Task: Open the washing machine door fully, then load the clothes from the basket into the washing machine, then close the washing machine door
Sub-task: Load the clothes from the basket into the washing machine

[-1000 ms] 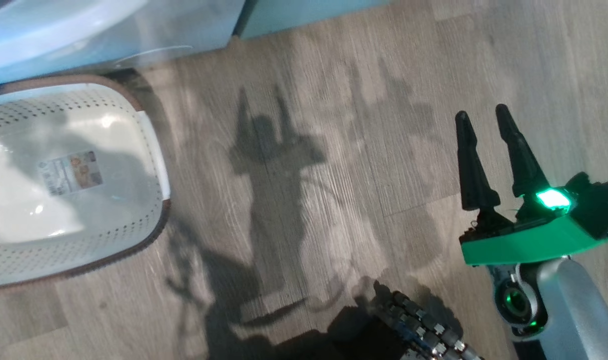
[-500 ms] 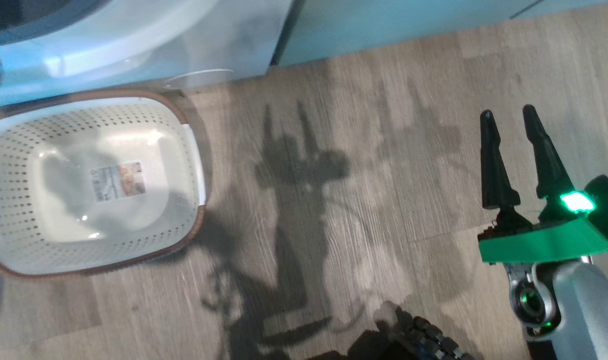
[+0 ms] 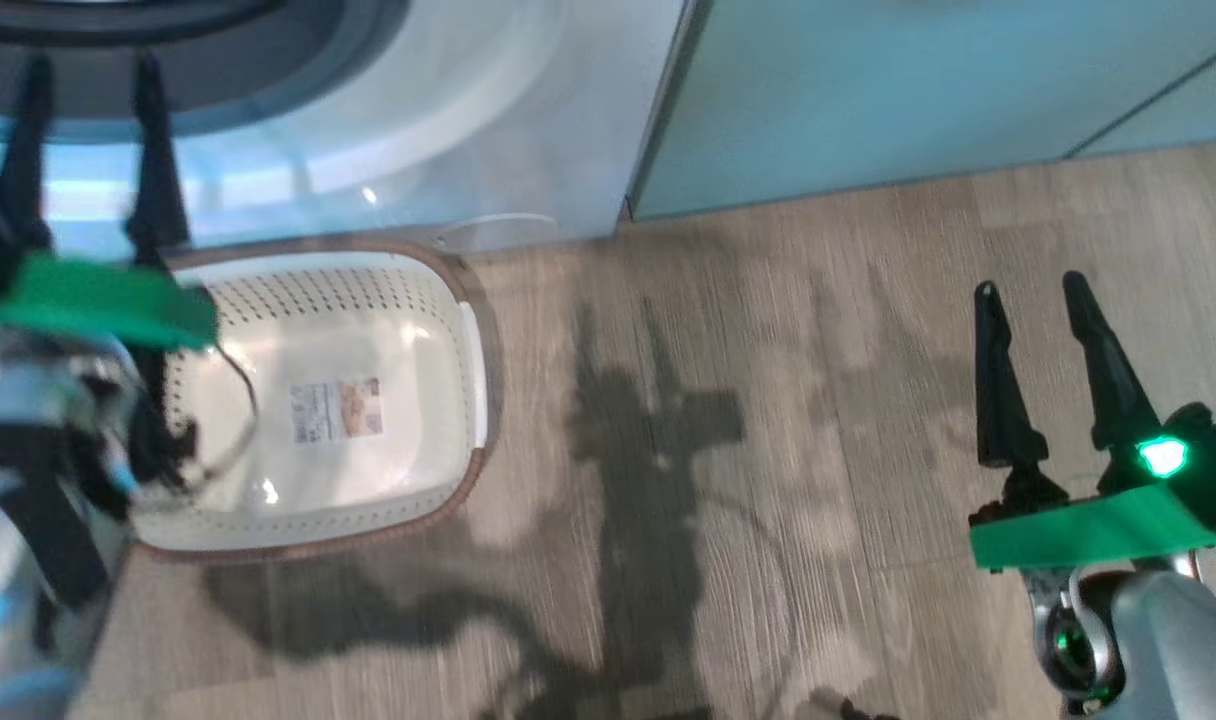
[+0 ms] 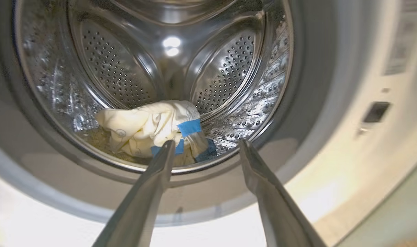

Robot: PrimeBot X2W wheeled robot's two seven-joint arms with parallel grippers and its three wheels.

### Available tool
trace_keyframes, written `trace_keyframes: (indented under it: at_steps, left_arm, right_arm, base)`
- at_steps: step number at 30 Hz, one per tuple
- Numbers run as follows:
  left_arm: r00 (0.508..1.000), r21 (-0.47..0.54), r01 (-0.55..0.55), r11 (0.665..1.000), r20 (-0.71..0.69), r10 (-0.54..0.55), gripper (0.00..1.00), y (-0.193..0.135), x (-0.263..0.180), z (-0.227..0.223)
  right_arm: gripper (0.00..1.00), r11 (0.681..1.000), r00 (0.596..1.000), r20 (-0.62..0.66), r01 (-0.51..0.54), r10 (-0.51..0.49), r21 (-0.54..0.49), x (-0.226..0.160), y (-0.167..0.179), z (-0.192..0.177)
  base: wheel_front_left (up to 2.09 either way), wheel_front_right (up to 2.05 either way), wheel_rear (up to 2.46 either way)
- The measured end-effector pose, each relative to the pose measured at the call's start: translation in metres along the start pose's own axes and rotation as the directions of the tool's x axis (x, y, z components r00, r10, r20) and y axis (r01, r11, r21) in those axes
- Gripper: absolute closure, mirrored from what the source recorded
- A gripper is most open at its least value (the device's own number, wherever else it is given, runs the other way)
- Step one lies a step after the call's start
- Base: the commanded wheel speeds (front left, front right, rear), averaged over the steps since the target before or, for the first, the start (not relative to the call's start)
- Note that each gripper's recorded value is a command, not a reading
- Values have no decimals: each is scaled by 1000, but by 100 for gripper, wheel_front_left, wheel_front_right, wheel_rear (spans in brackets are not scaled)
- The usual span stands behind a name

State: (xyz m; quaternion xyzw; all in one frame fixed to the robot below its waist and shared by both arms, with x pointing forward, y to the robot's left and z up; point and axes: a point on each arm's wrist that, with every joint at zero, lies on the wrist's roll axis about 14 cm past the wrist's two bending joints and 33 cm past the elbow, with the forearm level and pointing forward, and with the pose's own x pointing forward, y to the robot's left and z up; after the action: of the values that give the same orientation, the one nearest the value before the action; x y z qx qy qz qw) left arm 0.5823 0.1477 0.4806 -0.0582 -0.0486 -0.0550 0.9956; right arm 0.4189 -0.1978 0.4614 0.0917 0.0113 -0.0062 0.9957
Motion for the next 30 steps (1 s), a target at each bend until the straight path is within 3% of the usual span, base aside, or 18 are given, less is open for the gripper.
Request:
trace_keyframes:
  at_steps: [15,30]
  left_arm:
    - [995,17,-92,996,-27,93,0,-3,-138,41]
    - [994,-29,-112,993,-20,111,0,-21,-198,60]
  right_arm:
    - [0,998,998,17,-56,56,-2,-40,25,13]
    - [0,994,993,39,-110,110,9,-75,46,20]
  base:
    - [0,0,0]
    - [0,0,0]
